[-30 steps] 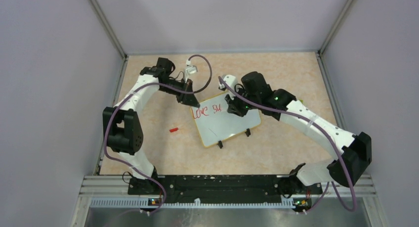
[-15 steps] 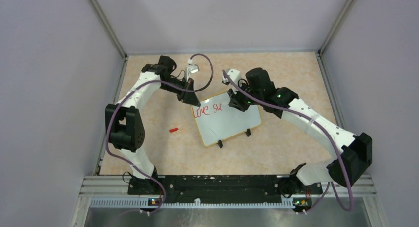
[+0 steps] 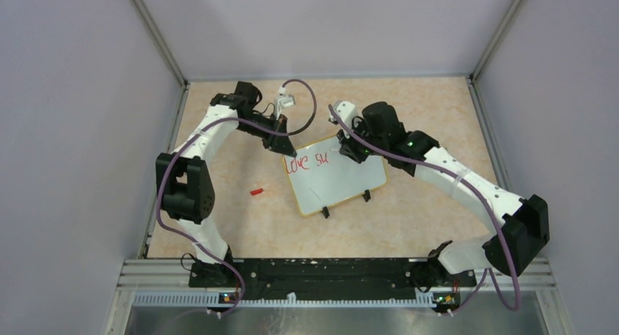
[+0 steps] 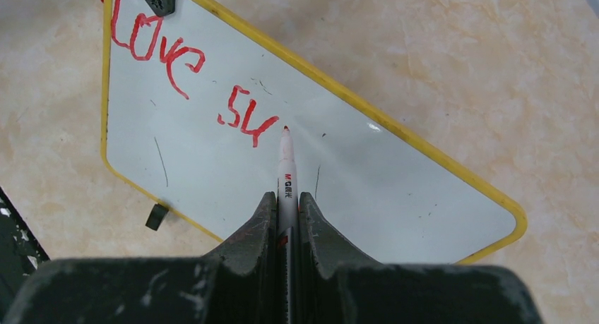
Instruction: Write a sentence on the whiteboard
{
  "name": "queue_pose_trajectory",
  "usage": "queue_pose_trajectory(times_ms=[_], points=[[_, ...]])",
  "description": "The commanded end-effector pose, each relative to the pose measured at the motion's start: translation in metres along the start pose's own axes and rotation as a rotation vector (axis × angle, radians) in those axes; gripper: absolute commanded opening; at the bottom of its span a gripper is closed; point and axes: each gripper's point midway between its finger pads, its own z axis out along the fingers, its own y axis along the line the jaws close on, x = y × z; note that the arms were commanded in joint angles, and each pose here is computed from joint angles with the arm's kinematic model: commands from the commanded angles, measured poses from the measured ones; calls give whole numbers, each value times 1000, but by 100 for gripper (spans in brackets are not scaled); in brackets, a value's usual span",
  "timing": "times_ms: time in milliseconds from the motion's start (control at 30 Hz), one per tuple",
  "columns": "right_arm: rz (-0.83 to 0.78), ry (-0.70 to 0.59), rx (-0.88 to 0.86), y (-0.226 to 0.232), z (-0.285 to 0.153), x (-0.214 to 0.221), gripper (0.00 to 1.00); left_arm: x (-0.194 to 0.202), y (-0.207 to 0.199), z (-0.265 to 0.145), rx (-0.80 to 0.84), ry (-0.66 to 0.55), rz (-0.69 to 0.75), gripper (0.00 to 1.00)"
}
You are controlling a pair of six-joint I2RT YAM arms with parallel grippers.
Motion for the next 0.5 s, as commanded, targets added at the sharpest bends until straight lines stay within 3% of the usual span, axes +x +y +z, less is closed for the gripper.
queue_pose_trajectory(times_ms=[0, 467], points=[[-7, -56, 20, -5, -3, -14, 0, 2, 9, 8, -25, 35, 38, 0], [9, -51, -6, -1, 8, -16, 0, 3, 7, 8, -23, 31, 40, 0]])
